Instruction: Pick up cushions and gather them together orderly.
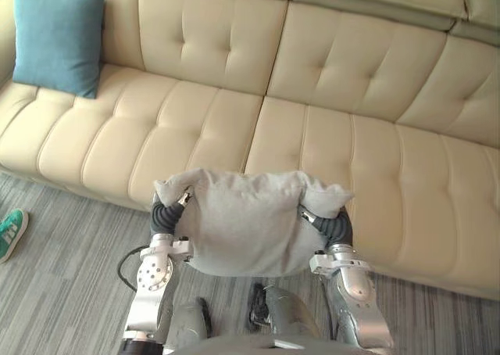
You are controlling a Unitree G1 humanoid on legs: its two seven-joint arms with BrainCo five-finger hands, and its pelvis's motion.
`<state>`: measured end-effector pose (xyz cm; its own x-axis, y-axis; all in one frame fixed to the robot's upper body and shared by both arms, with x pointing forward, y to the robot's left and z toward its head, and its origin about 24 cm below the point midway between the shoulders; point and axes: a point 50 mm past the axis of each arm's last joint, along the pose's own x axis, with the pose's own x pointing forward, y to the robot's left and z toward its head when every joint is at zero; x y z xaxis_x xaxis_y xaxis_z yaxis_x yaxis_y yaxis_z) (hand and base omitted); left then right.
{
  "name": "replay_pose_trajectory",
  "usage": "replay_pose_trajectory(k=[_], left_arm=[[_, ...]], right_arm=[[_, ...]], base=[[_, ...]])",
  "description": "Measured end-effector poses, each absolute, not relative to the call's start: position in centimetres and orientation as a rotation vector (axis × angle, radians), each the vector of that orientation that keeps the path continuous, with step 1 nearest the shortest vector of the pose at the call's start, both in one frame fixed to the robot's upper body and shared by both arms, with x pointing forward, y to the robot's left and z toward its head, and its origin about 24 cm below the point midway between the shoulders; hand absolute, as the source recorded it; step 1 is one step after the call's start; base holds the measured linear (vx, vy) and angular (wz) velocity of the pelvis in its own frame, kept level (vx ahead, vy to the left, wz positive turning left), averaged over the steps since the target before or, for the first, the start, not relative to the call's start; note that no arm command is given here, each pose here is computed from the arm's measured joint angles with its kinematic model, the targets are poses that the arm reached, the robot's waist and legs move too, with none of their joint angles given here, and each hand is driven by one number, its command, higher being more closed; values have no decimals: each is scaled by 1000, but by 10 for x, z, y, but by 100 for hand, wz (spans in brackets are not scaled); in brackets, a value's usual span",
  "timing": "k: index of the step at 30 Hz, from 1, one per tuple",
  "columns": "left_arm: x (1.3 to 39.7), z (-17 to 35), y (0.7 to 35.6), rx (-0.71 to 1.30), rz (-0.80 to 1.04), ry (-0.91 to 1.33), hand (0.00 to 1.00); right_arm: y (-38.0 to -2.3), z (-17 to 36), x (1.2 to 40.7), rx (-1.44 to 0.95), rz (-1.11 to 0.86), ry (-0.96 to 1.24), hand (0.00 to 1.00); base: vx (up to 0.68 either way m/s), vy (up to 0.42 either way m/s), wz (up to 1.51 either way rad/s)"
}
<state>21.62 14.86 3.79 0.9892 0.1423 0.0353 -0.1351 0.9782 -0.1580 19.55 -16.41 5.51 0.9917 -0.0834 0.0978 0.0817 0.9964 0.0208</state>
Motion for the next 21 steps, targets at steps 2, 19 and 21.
replay_pose_trajectory(k=[2, 19, 21], left_arm=[[215, 38, 148, -159, 141, -46, 100], [206, 35, 161, -110, 126, -31, 100], [205, 33, 161, -108, 126, -19, 100]], right_arm=[[-166, 62, 198, -9, -65, -126, 100], [-151, 46, 197, 64, -73, -53, 100], [-151, 40, 199, 55, -72, -33, 100]], base=[[327, 21, -42], [155, 260, -67], [-103, 56, -76]])
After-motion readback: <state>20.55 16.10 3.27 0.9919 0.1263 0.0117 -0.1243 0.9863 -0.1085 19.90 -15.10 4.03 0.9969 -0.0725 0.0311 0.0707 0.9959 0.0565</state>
